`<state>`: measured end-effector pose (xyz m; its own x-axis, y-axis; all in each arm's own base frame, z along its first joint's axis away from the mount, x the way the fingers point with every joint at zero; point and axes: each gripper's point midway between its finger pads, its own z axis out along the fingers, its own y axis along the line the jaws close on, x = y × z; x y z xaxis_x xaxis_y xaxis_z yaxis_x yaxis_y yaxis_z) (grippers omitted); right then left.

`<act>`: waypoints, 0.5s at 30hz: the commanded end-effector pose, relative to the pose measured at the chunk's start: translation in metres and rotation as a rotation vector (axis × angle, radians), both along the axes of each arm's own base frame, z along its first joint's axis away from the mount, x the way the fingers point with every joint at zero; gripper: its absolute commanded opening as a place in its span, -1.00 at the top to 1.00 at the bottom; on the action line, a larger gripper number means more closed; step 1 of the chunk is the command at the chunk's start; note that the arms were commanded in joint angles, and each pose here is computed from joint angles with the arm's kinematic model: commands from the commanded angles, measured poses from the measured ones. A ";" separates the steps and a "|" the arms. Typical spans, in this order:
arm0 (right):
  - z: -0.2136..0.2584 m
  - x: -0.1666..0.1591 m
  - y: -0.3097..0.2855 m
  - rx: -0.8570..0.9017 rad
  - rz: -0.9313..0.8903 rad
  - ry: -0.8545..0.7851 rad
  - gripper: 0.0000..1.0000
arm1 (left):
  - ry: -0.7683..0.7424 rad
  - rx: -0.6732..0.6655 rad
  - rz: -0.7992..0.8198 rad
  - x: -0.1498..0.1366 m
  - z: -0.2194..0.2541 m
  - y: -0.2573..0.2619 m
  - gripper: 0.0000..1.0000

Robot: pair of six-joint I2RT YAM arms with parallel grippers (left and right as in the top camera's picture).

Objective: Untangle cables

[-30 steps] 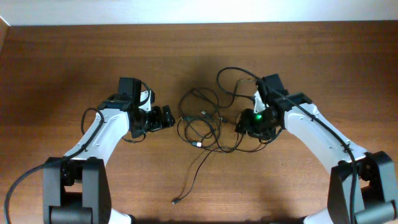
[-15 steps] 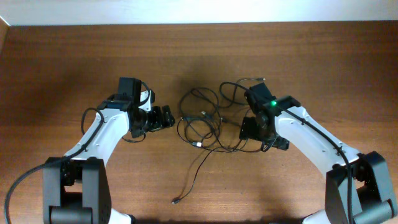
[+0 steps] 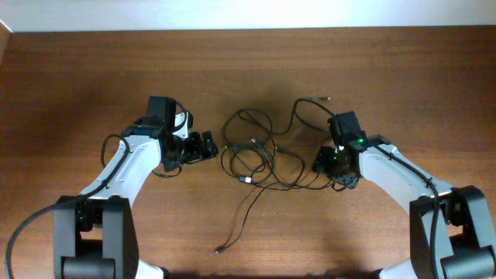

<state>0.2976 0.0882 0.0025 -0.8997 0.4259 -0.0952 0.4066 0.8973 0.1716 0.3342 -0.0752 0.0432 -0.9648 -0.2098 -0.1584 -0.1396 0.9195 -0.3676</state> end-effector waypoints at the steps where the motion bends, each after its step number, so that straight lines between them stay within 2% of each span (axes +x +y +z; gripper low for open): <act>1: -0.009 -0.011 0.004 0.028 0.001 0.038 -0.28 | -0.009 0.010 -0.015 -0.001 0.001 0.000 -0.99; 3: -0.009 -0.011 0.004 0.028 0.001 0.037 -0.27 | -0.009 0.010 -0.014 -0.001 0.001 0.001 -0.99; 6: -0.009 -0.010 0.002 0.020 0.001 0.035 -0.08 | -0.009 0.010 -0.014 -0.001 0.001 0.001 -0.98; 8: -0.009 -0.011 0.002 0.019 0.008 0.036 0.49 | -0.009 0.010 -0.014 -0.001 0.001 0.001 -0.98; 10: -0.009 -0.011 0.002 0.020 0.008 0.036 0.62 | -0.009 0.010 -0.014 -0.001 0.001 0.001 -0.98; 11: -0.009 -0.011 0.002 0.020 0.008 0.036 0.82 | -0.009 0.010 -0.015 -0.001 0.001 0.000 -0.99; 12: -0.009 -0.010 0.003 0.020 0.008 0.036 0.92 | -0.009 0.010 -0.015 -0.001 0.001 0.000 -0.98; 15: -0.009 -0.011 0.003 0.022 0.011 0.036 0.92 | -0.009 0.010 -0.014 -0.001 0.001 0.001 -0.98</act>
<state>0.2920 0.0914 -0.0014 -0.9057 0.4178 -0.0715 0.3996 0.8980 0.1843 0.3343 -0.0752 0.0432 -0.9648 -0.2098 -0.1587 -0.1394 0.9194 -0.3677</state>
